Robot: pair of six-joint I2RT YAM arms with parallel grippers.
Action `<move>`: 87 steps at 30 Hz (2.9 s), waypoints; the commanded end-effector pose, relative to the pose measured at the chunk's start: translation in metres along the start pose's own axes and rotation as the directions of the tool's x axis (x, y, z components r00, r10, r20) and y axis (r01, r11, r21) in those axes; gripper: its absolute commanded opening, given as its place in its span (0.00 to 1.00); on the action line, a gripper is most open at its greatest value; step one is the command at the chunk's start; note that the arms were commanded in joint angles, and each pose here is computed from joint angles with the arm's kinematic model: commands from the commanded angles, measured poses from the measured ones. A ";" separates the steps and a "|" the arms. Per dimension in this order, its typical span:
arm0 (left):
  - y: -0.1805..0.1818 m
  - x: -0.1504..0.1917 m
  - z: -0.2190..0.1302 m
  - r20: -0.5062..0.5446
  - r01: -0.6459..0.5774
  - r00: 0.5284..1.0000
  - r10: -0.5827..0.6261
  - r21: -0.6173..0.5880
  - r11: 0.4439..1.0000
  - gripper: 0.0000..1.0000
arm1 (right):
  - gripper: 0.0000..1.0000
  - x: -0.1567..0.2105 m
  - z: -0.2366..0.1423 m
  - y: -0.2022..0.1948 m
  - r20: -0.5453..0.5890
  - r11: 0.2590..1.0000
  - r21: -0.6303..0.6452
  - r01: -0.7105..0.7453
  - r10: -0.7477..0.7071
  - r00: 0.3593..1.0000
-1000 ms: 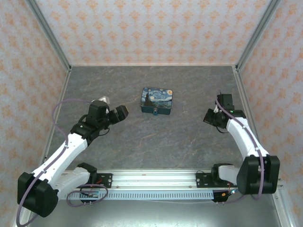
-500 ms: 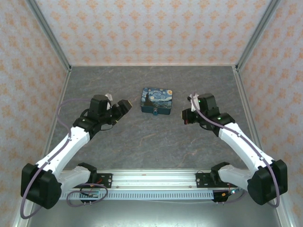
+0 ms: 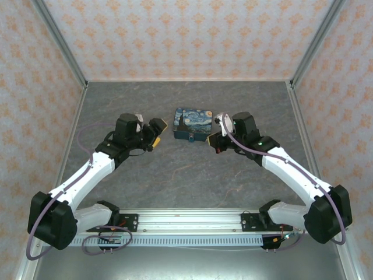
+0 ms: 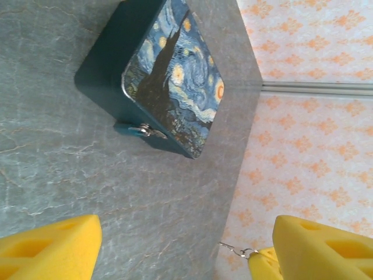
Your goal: Unlock the padlock with the key
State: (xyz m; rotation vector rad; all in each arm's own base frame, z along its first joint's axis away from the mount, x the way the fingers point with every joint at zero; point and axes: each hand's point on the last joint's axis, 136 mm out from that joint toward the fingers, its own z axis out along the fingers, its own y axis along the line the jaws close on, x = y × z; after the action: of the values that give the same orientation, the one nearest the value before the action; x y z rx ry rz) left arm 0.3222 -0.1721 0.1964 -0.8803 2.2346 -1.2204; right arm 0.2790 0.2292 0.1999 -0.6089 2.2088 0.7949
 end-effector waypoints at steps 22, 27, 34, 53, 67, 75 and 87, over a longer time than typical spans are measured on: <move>-0.042 0.032 0.021 -0.076 0.567 0.824 -0.562 0.123 0.815 0.52 | 0.00 -0.073 0.035 0.080 0.359 0.971 -0.238 0.011 0.078 0.930; -0.043 0.036 0.023 -0.076 0.582 0.813 -0.577 0.125 0.804 0.49 | 0.00 -0.068 0.042 0.087 0.348 0.964 -0.264 0.007 0.089 0.933; -0.045 0.037 0.023 -0.076 0.586 0.810 -0.581 0.133 0.799 0.48 | 0.00 -0.058 0.050 0.087 0.315 0.959 -0.284 -0.022 0.115 0.942; -0.040 0.038 0.026 -0.073 0.589 0.808 -0.585 0.118 0.799 0.56 | 0.00 -0.059 0.053 0.093 0.305 0.952 -0.305 -0.038 0.135 0.943; -0.041 0.044 0.030 -0.086 0.584 0.812 -0.577 0.110 0.805 0.58 | 0.00 -0.065 0.051 0.097 0.308 0.948 -0.317 -0.031 0.134 0.942; -0.038 0.042 0.031 -0.078 0.598 0.801 -0.593 0.122 0.792 0.45 | 0.00 -0.052 0.052 0.095 0.274 0.942 -0.329 -0.064 0.160 0.948; -0.032 0.042 0.031 -0.068 0.603 0.797 -0.600 0.109 0.790 0.33 | 0.00 -0.044 0.049 0.090 0.274 0.947 -0.312 -0.077 0.167 0.947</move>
State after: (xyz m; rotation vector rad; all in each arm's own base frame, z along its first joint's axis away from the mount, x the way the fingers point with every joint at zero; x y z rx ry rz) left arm 0.3217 -0.2341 0.2044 -1.5986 1.9444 -1.6274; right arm 0.2794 0.3346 0.2232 -0.4546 1.9298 1.1958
